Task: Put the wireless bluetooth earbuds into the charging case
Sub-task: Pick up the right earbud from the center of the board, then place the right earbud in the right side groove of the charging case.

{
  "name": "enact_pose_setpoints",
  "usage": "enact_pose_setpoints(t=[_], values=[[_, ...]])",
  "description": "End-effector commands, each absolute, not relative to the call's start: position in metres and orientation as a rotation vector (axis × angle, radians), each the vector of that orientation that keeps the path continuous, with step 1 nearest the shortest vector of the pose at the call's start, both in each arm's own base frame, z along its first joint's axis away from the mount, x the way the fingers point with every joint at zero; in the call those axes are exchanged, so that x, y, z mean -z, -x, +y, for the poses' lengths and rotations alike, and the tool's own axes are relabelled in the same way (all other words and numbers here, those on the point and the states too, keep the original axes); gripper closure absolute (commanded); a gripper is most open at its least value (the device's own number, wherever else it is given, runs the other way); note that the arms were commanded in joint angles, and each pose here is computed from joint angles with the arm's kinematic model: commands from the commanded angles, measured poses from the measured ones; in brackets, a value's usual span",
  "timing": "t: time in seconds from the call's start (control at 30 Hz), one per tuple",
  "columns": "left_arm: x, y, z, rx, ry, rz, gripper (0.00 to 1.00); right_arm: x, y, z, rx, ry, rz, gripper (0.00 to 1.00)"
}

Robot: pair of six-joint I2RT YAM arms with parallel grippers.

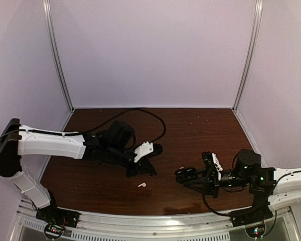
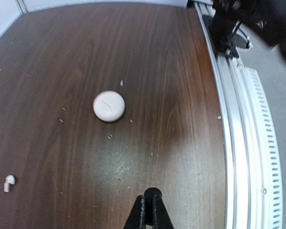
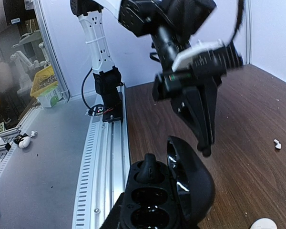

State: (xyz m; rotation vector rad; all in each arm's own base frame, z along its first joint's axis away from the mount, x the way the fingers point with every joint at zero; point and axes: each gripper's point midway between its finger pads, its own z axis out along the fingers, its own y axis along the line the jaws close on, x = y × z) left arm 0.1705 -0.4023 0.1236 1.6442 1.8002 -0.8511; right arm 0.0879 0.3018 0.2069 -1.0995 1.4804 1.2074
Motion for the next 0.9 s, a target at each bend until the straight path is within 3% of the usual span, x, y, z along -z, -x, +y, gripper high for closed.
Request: enact_pose_setpoints(t=[0.0,0.27,0.53,0.87], values=[[-0.208,-0.17,-0.396,0.878,-1.456,1.599,1.0,-0.22,-0.095,0.314,-1.176,1.111,1.442,1.0],[-0.282,-0.124,-0.394,0.879,-1.414,1.404,1.0,-0.216,-0.091,0.336,-1.135,1.226,1.414,1.0],[-0.28,-0.094,-0.432,0.894,-1.454,1.363,1.0,-0.219,-0.091,0.352,-1.099,1.288,1.367,1.0],[-0.269,-0.09,-0.451,0.876,-1.469,1.375,1.0,-0.215,-0.088,0.357,-1.095,1.311,1.365,1.0]])
